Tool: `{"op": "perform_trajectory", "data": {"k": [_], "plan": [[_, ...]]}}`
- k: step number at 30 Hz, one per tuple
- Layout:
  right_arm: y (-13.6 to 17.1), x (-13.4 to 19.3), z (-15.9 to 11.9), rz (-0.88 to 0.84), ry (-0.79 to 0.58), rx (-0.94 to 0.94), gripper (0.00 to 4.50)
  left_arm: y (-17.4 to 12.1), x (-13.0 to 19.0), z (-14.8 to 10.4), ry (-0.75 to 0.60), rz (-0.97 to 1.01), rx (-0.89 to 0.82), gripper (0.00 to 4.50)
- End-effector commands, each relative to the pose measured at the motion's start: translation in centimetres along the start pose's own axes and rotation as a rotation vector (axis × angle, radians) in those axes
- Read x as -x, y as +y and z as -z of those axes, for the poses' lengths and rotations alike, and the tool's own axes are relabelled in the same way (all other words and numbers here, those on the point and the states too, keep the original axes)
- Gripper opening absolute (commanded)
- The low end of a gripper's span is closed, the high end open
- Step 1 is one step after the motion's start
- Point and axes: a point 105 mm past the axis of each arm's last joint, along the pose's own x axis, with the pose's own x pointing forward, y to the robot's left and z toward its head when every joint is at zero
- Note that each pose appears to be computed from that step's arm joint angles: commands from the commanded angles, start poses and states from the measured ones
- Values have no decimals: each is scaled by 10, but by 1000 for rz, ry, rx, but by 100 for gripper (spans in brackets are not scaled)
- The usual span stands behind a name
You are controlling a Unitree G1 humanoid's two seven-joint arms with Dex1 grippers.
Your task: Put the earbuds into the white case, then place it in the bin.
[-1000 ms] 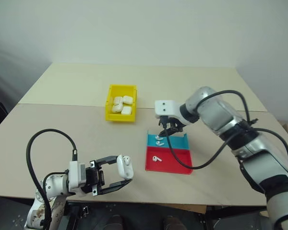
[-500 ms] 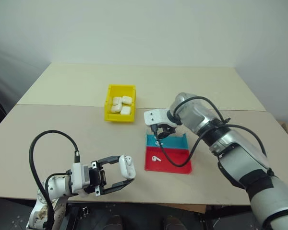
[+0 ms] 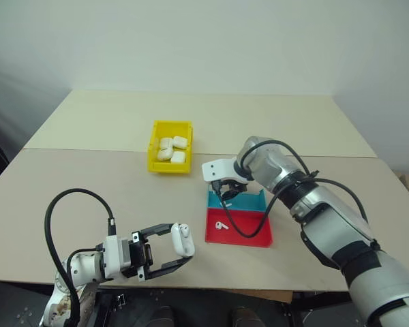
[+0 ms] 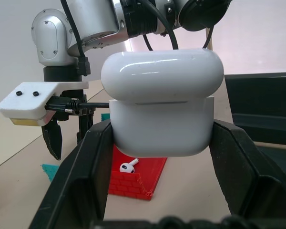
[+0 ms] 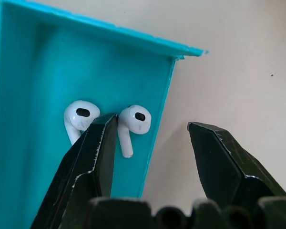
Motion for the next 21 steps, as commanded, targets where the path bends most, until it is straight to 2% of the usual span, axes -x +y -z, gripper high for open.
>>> {"op": "perform_trajectory", "data": {"k": [1, 3, 21], "plan": [[-10, 13, -7, 44, -24, 23, 264, 1, -2, -8, -22, 10, -50, 275], [-8, 13, -7, 29, -30, 28, 222, 1, -2, -8, -20, 12, -50, 275], [-2, 12, -8, 23, -50, 126, 222, 3, -2, -5, -12, 10, -59, 275]]}}
